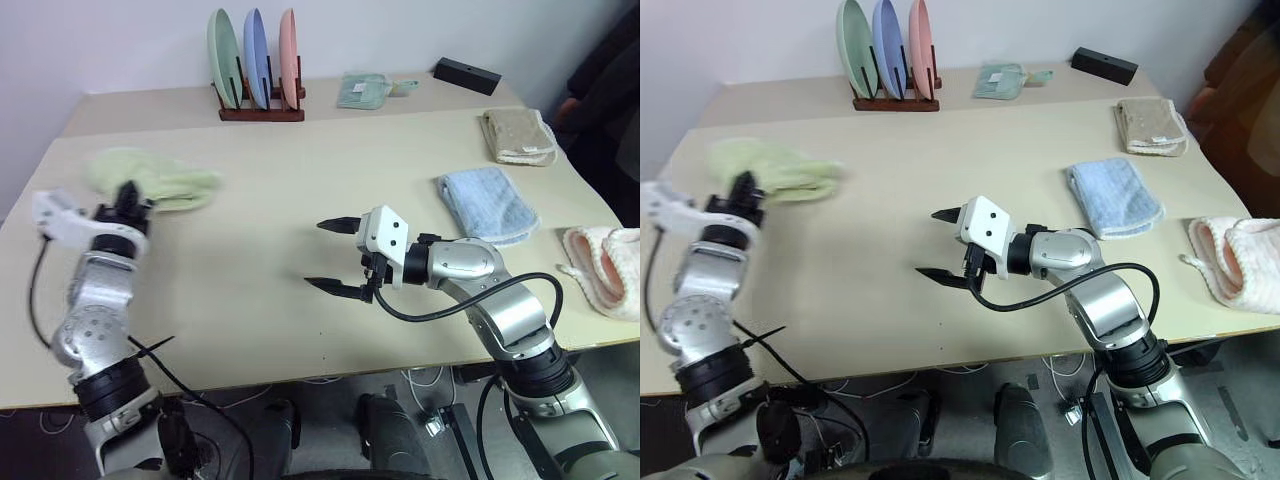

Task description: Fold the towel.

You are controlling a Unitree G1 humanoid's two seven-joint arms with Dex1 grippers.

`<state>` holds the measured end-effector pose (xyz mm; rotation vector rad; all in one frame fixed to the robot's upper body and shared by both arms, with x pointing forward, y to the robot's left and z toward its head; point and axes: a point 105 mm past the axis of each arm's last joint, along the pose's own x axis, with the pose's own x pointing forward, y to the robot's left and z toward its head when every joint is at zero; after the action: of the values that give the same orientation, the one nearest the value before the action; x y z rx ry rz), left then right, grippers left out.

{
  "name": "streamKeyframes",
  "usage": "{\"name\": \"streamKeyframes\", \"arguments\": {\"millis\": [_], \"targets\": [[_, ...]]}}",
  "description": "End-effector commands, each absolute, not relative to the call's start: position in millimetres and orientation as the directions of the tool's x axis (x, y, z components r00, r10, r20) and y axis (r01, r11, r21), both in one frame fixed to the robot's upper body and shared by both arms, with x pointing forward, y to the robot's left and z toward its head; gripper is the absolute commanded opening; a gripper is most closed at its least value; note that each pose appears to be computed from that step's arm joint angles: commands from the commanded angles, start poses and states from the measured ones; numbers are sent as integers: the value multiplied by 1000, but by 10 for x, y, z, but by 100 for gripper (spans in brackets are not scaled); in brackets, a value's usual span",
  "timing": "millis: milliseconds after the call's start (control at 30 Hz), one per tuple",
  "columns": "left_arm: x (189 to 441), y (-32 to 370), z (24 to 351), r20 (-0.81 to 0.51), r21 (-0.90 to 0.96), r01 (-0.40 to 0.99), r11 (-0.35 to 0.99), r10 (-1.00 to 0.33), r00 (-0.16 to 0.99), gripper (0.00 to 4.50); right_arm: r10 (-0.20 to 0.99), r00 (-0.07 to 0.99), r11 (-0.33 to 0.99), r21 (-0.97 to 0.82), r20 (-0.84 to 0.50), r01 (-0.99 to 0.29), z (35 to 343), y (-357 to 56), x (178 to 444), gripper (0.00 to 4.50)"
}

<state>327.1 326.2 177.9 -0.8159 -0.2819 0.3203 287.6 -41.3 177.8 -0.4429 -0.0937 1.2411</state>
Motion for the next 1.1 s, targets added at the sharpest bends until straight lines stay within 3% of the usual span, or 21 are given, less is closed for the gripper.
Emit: {"name": "streamKeyframes", "arguments": {"millis": [33,200,333,533,700,767,833,900,1000,1100], "targets": [[3014,3617,1557,44,-797,-313,516,568,822,2,940,314,233,-421,-134,-877,1892,-384,2837,450],[2742,3580,1169,-87,-820,-413,396,628,773,2,936,320,231,-427,-150,-874,1850,-427,2865,450],[2632,3488,1104,-103,-838,-410,361,633,767,147,934,322,230,-429,-155,-874,1834,-446,2890,450],[2457,3513,1191,-91,-844,-412,344,666,741,448,935,316,221,-433,-160,-874,1823,-449,2922,450],[2210,3742,1546,47,-775,-433,460,726,686,448,929,332,232,-436,-166,-870,1838,-548,2988,450],[2258,3728,1791,145,-670,-426,608,670,728,448,922,354,257,-430,-160,-865,1856,-588,3044,450],[2470,3475,2010,218,-419,-371,829,488,845,448,906,397,304,-427,-147,-851,1883,-661,3138,450],[2677,3090,2059,212,-161,-234,959,265,941,448,882,457,378,-408,-115,-831,1923,-759,3252,450],[2845,2551,1948,151,98,-6,995,-9,988,448,817,571,510,-365,-76,-779,1939,-959,3446,450],[2922,1947,1716,45,278,276,920,-300,953,448,713,697,638,-340,-80,-691,1859,-1241,3626,450]]}}
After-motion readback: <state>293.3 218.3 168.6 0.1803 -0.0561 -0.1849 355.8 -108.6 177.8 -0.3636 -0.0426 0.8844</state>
